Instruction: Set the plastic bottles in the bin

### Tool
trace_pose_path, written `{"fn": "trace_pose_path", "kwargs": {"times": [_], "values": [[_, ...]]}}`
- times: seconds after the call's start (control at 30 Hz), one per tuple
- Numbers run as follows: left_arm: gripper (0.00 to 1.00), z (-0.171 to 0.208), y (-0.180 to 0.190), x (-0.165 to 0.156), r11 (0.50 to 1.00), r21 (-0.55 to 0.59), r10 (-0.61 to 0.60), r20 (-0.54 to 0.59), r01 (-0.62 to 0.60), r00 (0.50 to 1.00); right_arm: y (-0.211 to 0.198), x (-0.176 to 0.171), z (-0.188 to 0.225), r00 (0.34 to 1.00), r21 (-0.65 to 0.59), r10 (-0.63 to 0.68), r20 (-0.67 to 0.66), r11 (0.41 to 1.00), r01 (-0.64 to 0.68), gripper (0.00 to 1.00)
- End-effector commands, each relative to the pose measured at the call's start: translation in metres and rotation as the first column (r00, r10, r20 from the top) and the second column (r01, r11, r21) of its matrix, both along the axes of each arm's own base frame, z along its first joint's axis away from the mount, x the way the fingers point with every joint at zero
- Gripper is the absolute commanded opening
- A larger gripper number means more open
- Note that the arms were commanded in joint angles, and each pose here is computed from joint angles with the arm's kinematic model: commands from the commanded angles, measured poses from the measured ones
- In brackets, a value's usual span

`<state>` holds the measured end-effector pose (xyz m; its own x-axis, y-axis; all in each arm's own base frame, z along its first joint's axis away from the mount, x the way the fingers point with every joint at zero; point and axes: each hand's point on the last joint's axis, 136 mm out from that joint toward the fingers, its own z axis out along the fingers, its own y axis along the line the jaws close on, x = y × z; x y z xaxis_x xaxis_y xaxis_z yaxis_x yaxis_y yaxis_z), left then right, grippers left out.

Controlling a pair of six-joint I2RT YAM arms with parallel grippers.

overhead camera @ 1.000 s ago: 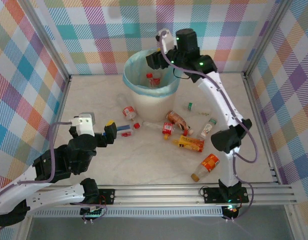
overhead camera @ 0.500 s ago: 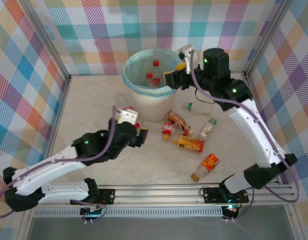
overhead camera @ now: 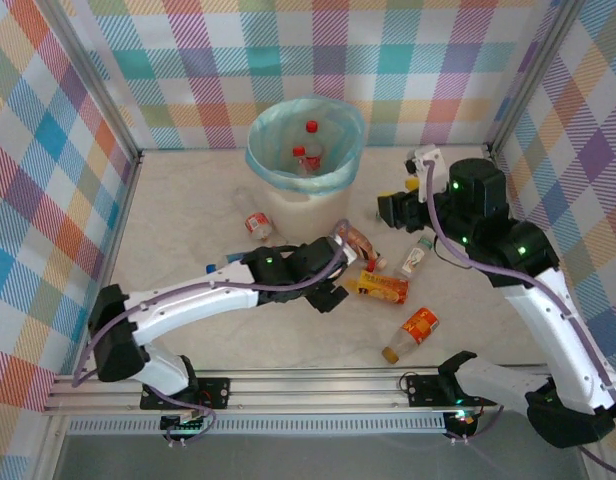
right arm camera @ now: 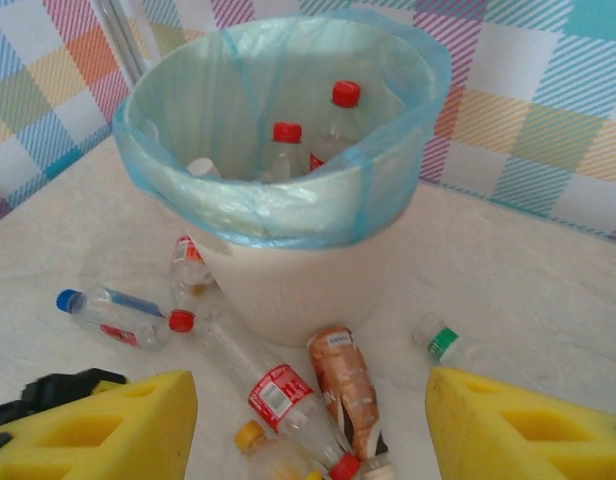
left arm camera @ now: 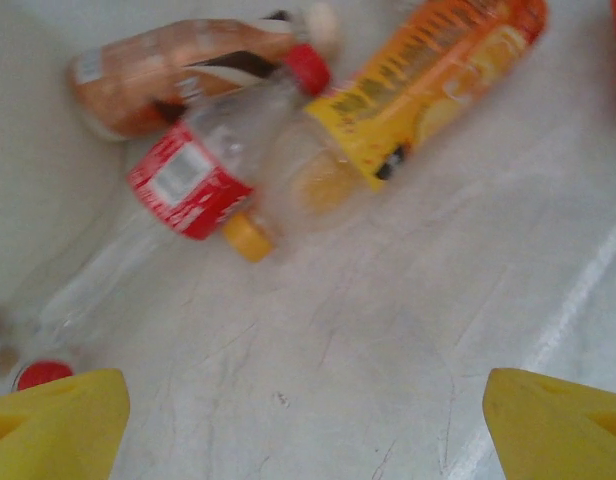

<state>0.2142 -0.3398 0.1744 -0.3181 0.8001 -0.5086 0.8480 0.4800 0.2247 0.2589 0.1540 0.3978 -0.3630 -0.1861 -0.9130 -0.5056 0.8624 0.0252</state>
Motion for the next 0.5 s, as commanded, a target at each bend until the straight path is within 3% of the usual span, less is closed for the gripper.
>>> {"fn": "trace_pose_path", "kwargs": {"times": [0.0, 0.47], "values": [[0.90, -0.004, -0.026, 0.000, 0.966, 0.028, -0.259, 0.026, 0.258, 0.966, -0.008, -0.003, 0.008, 0.999, -0.006, -0.019, 0.050, 1.000, 0.019, 0.62], [0.94, -0.061, -0.072, 0.051, 0.879, -0.027, -0.477, -0.016, 0.476, 0.879, -0.021, -0.022, 0.032, 0.985, 0.019, -0.016, 0.172, 1.000, 0.013, 0.62]]}}
